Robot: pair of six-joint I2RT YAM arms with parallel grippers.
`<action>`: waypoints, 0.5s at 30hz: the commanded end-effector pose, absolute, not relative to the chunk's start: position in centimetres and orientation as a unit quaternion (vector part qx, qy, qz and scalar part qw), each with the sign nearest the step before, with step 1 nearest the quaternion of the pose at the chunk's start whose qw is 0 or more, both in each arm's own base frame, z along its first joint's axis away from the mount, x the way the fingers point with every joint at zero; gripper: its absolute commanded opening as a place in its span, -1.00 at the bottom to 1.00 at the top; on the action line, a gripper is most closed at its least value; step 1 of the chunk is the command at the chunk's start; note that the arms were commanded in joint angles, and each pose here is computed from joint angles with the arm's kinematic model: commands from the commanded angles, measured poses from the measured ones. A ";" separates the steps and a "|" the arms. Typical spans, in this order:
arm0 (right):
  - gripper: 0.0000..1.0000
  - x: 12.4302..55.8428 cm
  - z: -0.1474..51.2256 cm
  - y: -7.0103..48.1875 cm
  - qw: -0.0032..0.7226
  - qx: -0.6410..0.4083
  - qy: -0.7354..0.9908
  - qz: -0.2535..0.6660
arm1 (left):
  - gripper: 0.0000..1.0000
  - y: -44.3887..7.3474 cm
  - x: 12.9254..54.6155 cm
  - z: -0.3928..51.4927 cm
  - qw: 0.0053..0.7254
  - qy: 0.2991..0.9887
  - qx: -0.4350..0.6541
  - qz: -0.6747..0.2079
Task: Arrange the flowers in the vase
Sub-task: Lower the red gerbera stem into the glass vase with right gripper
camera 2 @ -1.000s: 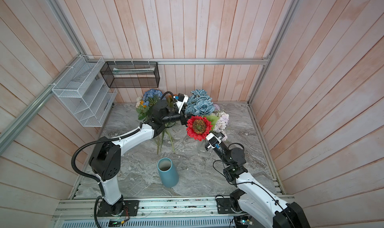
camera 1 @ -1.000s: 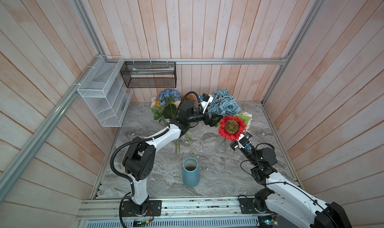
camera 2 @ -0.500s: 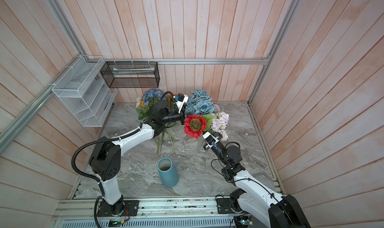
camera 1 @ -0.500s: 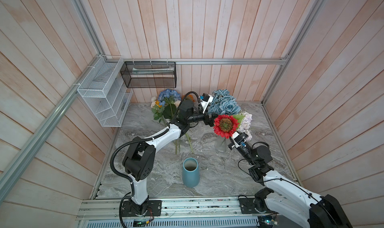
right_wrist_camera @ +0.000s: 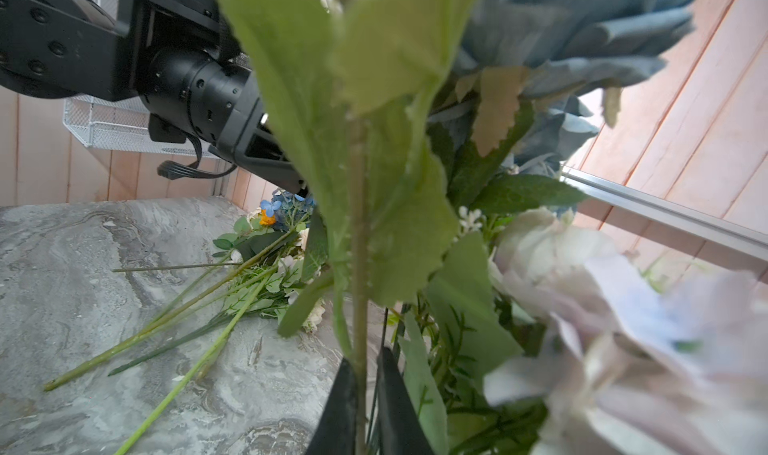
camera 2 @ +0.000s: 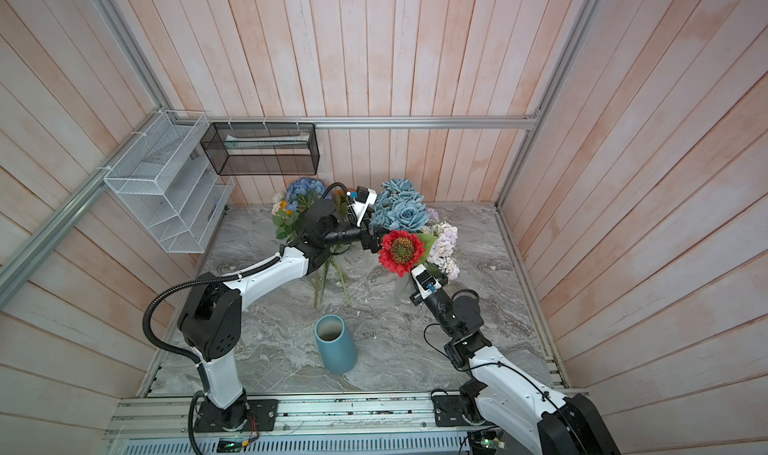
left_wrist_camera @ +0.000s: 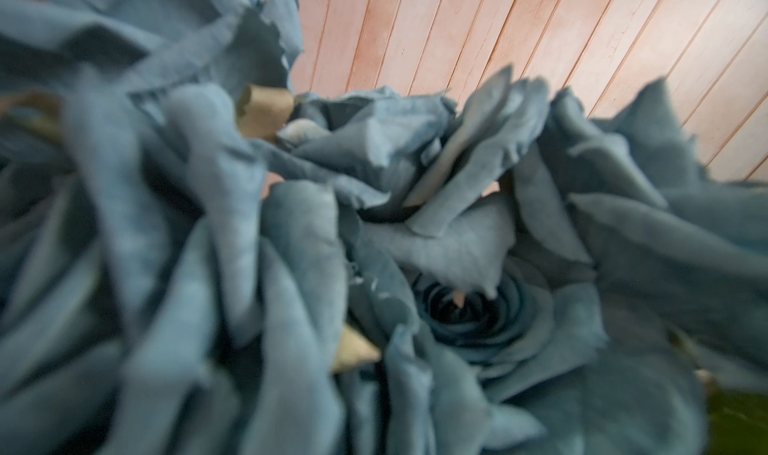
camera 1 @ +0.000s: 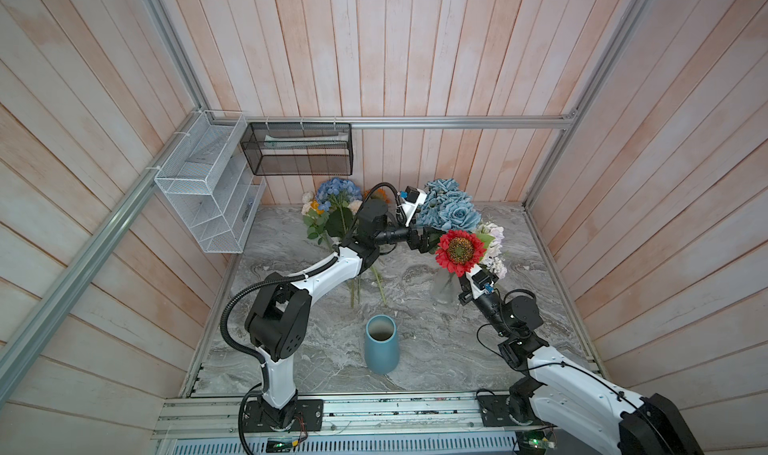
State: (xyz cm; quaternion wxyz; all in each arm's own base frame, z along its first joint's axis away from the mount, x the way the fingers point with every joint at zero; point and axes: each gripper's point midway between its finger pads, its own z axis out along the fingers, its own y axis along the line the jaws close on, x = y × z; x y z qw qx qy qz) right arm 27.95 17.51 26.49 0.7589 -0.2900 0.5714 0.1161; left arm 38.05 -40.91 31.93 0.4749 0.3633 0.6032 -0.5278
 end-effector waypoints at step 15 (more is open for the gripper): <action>-0.67 26.8 28.7 18.0 0.761 -0.275 0.562 0.172 | 1.00 -40.9 37.7 33.4 0.485 0.586 0.368 -0.534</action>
